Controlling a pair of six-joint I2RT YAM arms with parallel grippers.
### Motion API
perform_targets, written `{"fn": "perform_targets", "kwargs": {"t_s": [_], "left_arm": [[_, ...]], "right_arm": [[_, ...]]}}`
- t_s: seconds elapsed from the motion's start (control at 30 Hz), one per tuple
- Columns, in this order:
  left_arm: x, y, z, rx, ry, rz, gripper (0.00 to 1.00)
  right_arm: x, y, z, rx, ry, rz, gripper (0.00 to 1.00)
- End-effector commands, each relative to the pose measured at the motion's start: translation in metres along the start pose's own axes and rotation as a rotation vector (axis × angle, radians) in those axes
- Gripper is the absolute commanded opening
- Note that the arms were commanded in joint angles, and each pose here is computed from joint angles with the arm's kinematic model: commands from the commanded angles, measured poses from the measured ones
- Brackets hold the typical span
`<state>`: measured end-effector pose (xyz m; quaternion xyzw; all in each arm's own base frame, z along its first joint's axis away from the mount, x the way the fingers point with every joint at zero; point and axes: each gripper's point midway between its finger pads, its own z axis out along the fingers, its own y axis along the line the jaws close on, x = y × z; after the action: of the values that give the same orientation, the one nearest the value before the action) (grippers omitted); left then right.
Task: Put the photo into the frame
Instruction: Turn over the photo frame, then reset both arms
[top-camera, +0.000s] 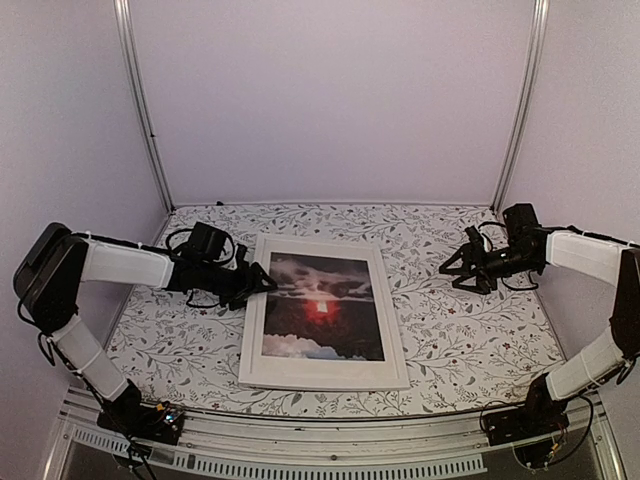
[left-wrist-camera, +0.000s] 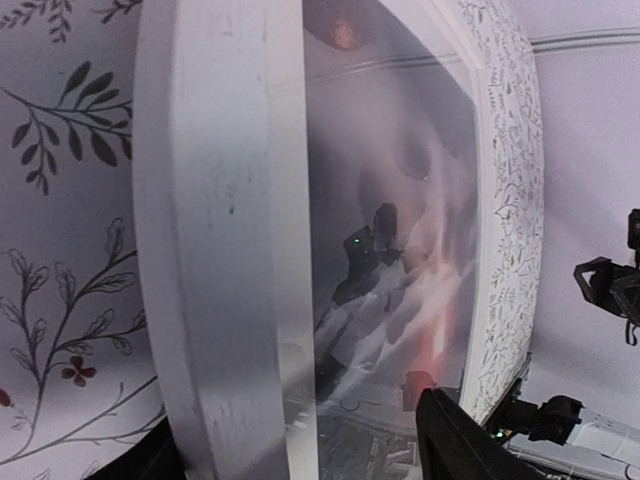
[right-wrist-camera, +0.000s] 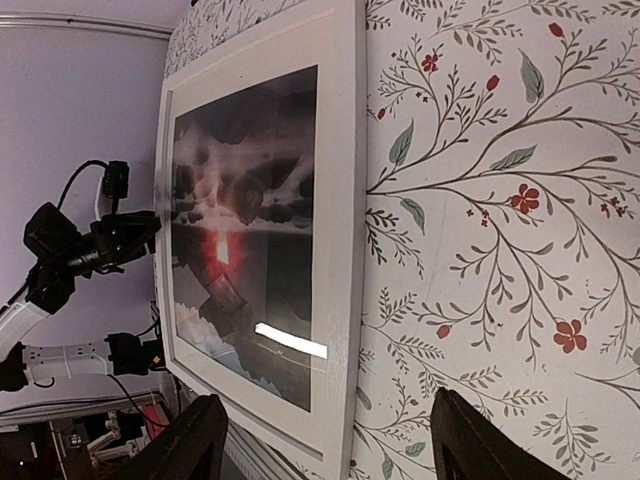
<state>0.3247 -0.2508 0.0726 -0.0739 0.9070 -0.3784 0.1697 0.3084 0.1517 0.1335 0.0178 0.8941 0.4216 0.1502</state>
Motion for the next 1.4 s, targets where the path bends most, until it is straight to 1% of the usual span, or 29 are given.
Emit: {"fn": "perform_targets", "kwargs": {"t_s": [0.0,0.2,0.33,0.4,0.5,0.67,0.73,0.8,0.83,0.87,0.9,0.93,1.17,1.3,1.37], "left_arm": [[-0.007,0.028,-0.003,-0.131,-0.033,0.07,0.7],[-0.01,0.05,-0.009,-0.208,-0.05,0.07,0.73],[-0.022,0.05,-0.026,-0.274,-0.108,0.103,0.73],[-0.034,0.045,-0.043,-0.313,-0.173,0.137,0.73],[-0.054,0.029,-0.084,-0.365,-0.307,0.208,0.73],[-0.082,0.002,-0.164,-0.463,-0.561,0.32,0.75],[-0.089,-0.005,-0.196,-0.503,-0.654,0.358,0.77],[-0.092,-0.011,-0.219,-0.52,-0.726,0.388,0.81],[-0.092,-0.013,-0.228,-0.525,-0.753,0.399,0.86],[-0.093,-0.015,-0.237,-0.531,-0.782,0.408,0.9],[-0.092,-0.016,-0.243,-0.534,-0.802,0.417,0.95],[-0.092,-0.016,-0.248,-0.54,-0.817,0.422,0.98],[-0.092,-0.024,-0.273,-0.537,-0.891,0.452,1.0],[-0.087,-0.029,-0.281,-0.514,-0.915,0.501,1.0],[-0.082,-0.031,-0.283,-0.484,-0.926,0.527,1.0]], "right_arm": [[0.0,-0.006,0.002,0.005,-0.002,-0.009,0.74],[0.004,-0.011,0.002,0.03,-0.002,-0.016,0.74],[0.002,-0.015,-0.004,0.081,-0.021,-0.03,0.74],[-0.001,-0.017,-0.009,0.123,-0.04,-0.042,0.74],[-0.01,-0.019,-0.021,0.21,-0.091,-0.092,0.74],[-0.028,-0.005,-0.038,0.378,-0.193,-0.237,0.76],[-0.035,0.003,-0.042,0.421,-0.226,-0.287,0.79],[-0.042,0.013,-0.048,0.446,-0.264,-0.328,0.83],[-0.046,0.017,-0.051,0.458,-0.287,-0.345,0.84],[-0.049,0.02,-0.055,0.469,-0.309,-0.356,0.88],[-0.053,0.024,-0.06,0.477,-0.335,-0.37,0.96],[-0.056,0.027,-0.065,0.482,-0.361,-0.379,0.99],[-0.062,0.041,-0.091,0.487,-0.504,-0.446,0.99],[-0.061,0.036,-0.1,0.521,-0.558,-0.451,0.99],[-0.059,0.04,-0.103,0.509,-0.574,-0.46,0.99]]}}
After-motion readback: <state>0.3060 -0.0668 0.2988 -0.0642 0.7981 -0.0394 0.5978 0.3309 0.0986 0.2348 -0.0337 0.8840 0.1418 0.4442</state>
